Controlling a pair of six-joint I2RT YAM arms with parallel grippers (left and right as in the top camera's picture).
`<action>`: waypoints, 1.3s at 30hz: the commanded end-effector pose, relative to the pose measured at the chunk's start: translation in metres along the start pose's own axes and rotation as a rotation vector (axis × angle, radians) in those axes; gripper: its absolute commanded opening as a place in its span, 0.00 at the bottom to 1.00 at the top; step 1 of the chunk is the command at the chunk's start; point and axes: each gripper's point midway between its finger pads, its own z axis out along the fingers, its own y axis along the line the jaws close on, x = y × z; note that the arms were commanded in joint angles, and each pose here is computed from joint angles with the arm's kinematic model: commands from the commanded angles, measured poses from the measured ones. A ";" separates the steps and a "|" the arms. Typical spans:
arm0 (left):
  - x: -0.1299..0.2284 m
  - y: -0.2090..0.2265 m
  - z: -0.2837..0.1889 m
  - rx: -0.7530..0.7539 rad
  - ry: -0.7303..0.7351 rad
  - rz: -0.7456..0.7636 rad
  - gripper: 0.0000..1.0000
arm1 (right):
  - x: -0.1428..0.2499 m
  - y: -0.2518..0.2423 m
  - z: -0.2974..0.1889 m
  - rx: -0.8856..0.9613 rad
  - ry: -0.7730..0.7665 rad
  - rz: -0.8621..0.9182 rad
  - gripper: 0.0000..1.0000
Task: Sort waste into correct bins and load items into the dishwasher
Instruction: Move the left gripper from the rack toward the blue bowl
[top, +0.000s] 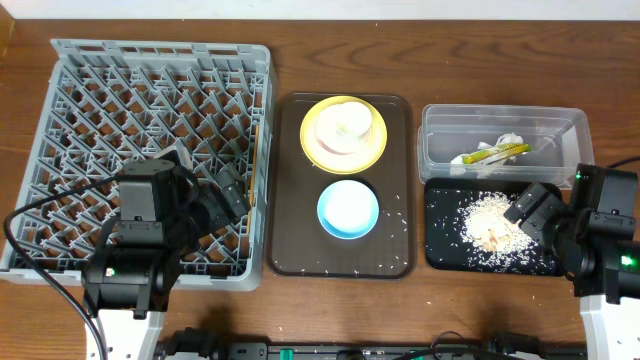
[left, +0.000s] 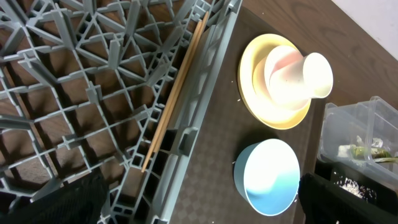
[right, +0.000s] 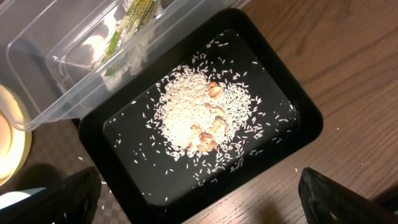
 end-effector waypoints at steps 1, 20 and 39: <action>-0.005 -0.001 -0.003 0.000 -0.016 -0.006 0.99 | -0.003 -0.001 -0.001 0.002 -0.005 0.009 0.99; -0.001 -0.019 -0.001 0.096 0.016 0.017 1.00 | -0.002 -0.001 -0.001 0.002 -0.004 0.009 0.99; 0.120 -0.177 0.026 0.378 0.453 0.496 0.28 | -0.002 -0.001 -0.001 0.002 -0.004 0.009 0.99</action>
